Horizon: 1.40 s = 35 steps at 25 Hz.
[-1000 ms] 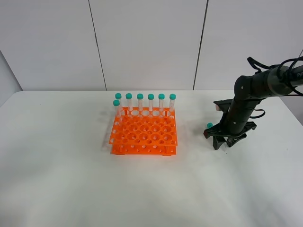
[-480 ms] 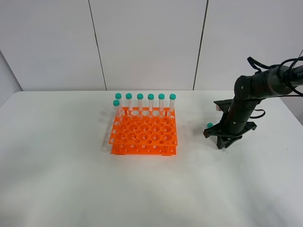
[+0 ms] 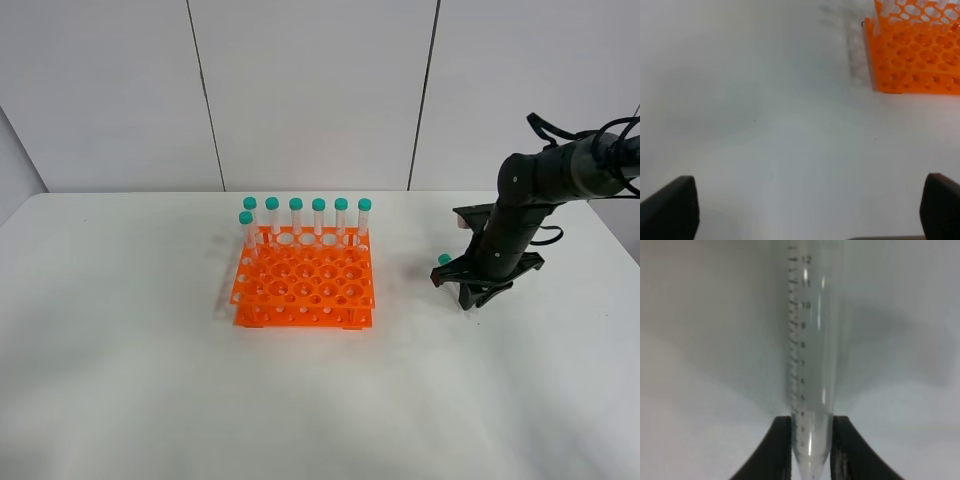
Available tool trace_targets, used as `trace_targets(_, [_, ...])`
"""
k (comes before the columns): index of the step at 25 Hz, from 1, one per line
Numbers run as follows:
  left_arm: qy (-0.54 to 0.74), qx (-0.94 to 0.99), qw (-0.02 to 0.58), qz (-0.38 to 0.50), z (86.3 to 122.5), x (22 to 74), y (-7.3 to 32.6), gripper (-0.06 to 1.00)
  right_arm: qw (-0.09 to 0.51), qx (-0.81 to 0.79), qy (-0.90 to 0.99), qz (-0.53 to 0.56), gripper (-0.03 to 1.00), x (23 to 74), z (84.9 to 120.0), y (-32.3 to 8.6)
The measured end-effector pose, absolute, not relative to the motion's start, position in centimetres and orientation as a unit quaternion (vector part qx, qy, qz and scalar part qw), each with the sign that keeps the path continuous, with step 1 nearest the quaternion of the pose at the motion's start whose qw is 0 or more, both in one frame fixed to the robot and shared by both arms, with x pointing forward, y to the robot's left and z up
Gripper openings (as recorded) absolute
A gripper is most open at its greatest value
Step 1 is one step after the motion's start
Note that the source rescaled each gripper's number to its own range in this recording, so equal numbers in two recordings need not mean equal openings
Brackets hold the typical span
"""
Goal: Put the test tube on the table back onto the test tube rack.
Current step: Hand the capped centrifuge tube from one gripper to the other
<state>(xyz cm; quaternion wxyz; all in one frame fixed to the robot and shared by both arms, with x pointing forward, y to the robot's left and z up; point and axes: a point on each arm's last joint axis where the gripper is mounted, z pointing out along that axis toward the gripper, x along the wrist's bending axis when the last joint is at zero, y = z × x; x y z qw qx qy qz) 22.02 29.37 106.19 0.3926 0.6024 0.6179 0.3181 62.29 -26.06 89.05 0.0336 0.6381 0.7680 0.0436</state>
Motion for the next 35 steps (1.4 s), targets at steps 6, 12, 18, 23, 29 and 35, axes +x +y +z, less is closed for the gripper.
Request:
trace_targets(6, [0.618, 0.602, 0.393, 0.318, 106.2, 22.0, 29.4, 1.00, 0.074, 0.626, 0.772, 0.082, 0.00, 62.2, 93.3, -26.1])
trace_targets(12, [0.618, 0.602, 0.393, 0.318, 106.2, 22.0, 29.4, 1.00, 0.135, 0.602, 0.774, 0.147, 0.00, 61.5, 98.9, -26.0])
trace_targets(18, [0.618, 0.602, 0.393, 0.318, 106.2, 22.0, 29.4, 1.00, 0.188, 0.561, 0.771, 0.236, 0.00, 60.3, 104.5, -25.5])
trace_targets(23, [0.618, 0.602, 0.393, 0.318, 106.2, 22.0, 29.4, 1.00, 0.214, 0.518, 0.774, 0.296, 0.00, 59.0, 107.8, -24.1])
trace_targets(29, [0.618, 0.602, 0.393, 0.318, 106.2, 22.0, 29.4, 1.00, 0.240, 0.432, 0.814, 0.304, 0.00, 57.9, 108.5, -18.8])
trace_targets(35, [0.618, 0.602, 0.393, 0.318, 106.2, 22.0, 29.4, 1.00, 0.274, 0.376, 0.808, 0.361, 0.00, 56.4, 109.4, -13.1])
